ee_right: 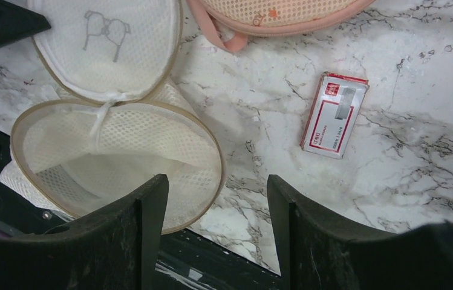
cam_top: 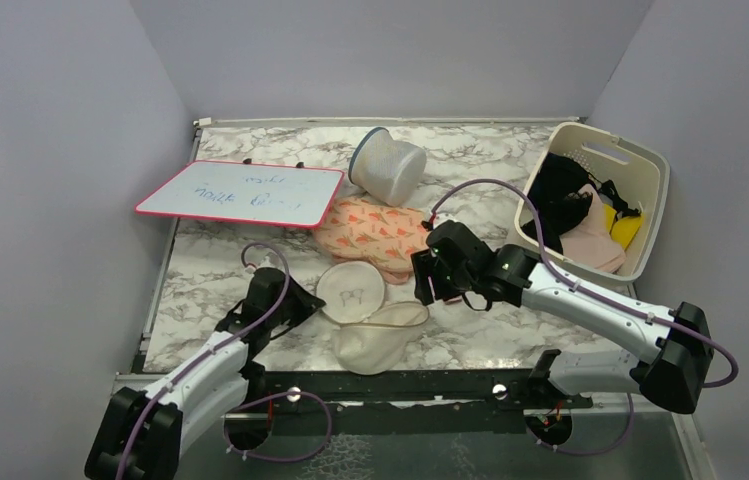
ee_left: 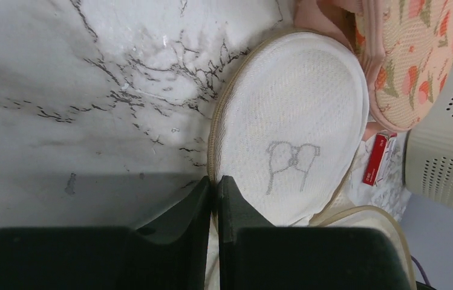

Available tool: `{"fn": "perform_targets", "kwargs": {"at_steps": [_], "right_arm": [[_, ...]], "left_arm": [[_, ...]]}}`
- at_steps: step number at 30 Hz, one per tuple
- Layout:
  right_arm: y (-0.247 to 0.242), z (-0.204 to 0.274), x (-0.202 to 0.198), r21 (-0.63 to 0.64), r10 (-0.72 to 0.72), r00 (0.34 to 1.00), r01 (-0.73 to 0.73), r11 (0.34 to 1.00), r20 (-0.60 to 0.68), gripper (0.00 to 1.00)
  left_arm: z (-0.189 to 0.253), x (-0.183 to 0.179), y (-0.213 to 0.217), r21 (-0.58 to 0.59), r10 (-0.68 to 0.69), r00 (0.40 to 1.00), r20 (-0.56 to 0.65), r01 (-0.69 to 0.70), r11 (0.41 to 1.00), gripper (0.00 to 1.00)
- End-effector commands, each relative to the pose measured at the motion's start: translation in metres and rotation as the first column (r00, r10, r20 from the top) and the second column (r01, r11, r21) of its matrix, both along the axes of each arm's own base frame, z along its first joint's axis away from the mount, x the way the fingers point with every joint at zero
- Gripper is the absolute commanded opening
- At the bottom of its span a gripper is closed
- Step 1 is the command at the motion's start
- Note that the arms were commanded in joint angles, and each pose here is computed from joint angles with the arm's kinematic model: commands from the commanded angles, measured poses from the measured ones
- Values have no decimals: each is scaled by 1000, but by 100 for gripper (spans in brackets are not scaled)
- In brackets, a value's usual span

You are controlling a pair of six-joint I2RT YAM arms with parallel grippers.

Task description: Unzip the laundry bag and remove the bra

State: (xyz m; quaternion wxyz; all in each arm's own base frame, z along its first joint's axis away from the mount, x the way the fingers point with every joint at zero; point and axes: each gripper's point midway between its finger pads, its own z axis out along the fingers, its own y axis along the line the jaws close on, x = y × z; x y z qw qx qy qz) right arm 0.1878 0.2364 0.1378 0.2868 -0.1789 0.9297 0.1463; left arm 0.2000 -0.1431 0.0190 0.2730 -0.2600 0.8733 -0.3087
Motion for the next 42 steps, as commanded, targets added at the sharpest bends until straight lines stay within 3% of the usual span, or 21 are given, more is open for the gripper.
{"fn": "perform_targets", "kwargs": {"at_steps": [1, 7, 13, 21, 28, 32, 38, 42], "right_arm": [[10, -5, -7, 44, 23, 999, -21, 999, -37, 60], [37, -14, -21, 154, 99, 987, -80, 985, -124, 67], [73, -21, -38, 329, 186, 958, -108, 938, -217, 81], [95, -33, -52, 415, 234, 916, -83, 906, -326, 83], [83, -20, -30, 372, 61, 958, 50, 927, -280, 90], [75, -5, -21, 365, 14, 973, 74, 928, -230, 97], [87, -5, -24, 389, 47, 962, 63, 919, -268, 96], [89, -15, -18, 329, 5, 953, 100, 939, -303, 92]], "left_arm": [[25, 10, 11, 68, -13, 993, 115, 5, 998, 0], [90, 11, 42, 95, 85, 931, 355, -126, 987, 0], [142, 3, 41, -79, 147, 815, 560, -124, 989, 0], [174, -2, 15, -5, -49, 721, 691, 72, 997, 0], [209, -9, 8, 60, -133, 615, 777, 137, 989, 0], [234, -15, -3, 142, -232, 510, 828, 210, 967, 0], [245, -21, -33, 233, -381, 381, 842, 380, 895, 0], [263, -20, -30, 366, -451, 263, 853, 315, 876, 0]]}}
